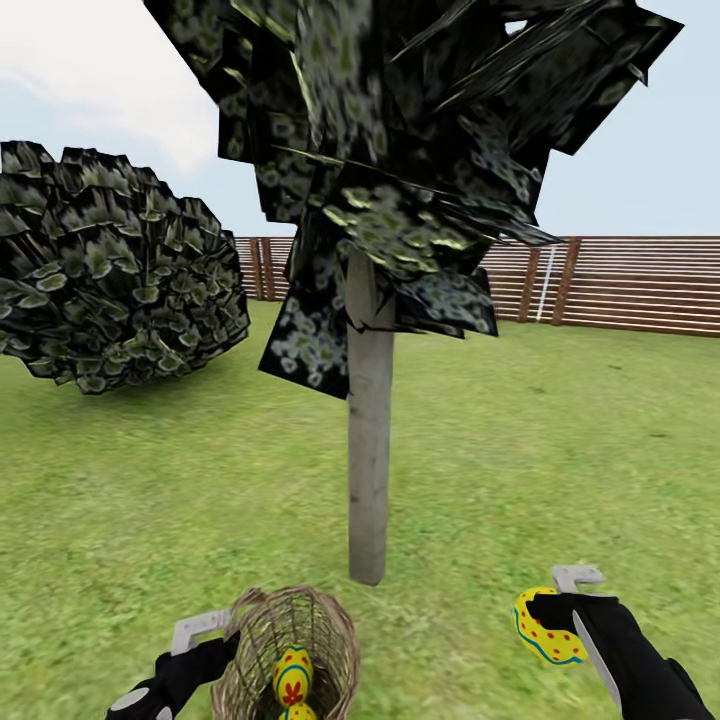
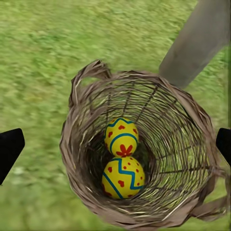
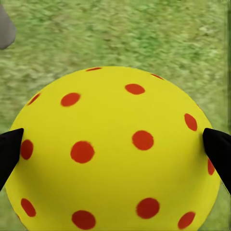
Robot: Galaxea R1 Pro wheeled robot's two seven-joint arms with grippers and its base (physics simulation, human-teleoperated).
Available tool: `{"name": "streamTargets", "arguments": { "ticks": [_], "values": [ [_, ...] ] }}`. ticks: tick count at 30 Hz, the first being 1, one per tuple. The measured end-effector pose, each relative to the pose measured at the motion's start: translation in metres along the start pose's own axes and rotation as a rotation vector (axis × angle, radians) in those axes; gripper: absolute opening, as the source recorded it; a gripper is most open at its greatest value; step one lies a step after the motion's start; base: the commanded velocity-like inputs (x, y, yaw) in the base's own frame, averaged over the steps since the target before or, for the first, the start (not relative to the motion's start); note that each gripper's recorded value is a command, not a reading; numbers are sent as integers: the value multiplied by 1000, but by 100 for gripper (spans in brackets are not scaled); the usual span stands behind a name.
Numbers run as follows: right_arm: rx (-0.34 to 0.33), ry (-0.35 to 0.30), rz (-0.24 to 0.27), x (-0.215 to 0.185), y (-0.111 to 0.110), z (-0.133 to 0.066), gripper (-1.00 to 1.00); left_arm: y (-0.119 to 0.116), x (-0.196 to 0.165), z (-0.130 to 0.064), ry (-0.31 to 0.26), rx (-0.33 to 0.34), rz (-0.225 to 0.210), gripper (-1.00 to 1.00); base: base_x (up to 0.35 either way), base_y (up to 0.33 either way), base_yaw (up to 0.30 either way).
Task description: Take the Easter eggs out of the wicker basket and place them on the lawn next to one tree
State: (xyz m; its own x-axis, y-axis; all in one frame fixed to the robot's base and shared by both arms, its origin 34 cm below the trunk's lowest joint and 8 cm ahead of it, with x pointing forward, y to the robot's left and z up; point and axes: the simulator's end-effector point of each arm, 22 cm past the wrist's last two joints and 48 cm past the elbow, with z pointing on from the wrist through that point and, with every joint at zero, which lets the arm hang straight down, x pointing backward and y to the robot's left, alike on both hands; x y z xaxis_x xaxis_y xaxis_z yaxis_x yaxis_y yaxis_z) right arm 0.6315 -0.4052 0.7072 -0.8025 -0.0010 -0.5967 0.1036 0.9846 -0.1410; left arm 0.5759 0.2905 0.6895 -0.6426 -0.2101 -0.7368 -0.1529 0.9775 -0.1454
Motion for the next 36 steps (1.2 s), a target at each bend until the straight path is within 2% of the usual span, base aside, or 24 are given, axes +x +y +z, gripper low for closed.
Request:
{"name": "streamTargets", "arguments": {
  "ticks": [11,14,17,19,36],
  "values": [
    [-4,3,-1,2,4,1,-100,-3,-10,-2,-20,6,4,100,108,-301,24],
    [-8,8,-2,4,7,2,-100,-2,-11,-2,-22,6,5,100,13,-299,255],
    [-24,11,-52,5,23,2,-100,-3,-12,-2,-23,7,6,100,1,-299,285],
    [-25,12,-60,5,25,2,-100,-2,-12,-2,-23,7,7,100,0,-299,288],
    [-23,5,-60,2,23,1,-100,-2,-11,-3,-18,6,3,100,0,-299,289]
  ]
}}
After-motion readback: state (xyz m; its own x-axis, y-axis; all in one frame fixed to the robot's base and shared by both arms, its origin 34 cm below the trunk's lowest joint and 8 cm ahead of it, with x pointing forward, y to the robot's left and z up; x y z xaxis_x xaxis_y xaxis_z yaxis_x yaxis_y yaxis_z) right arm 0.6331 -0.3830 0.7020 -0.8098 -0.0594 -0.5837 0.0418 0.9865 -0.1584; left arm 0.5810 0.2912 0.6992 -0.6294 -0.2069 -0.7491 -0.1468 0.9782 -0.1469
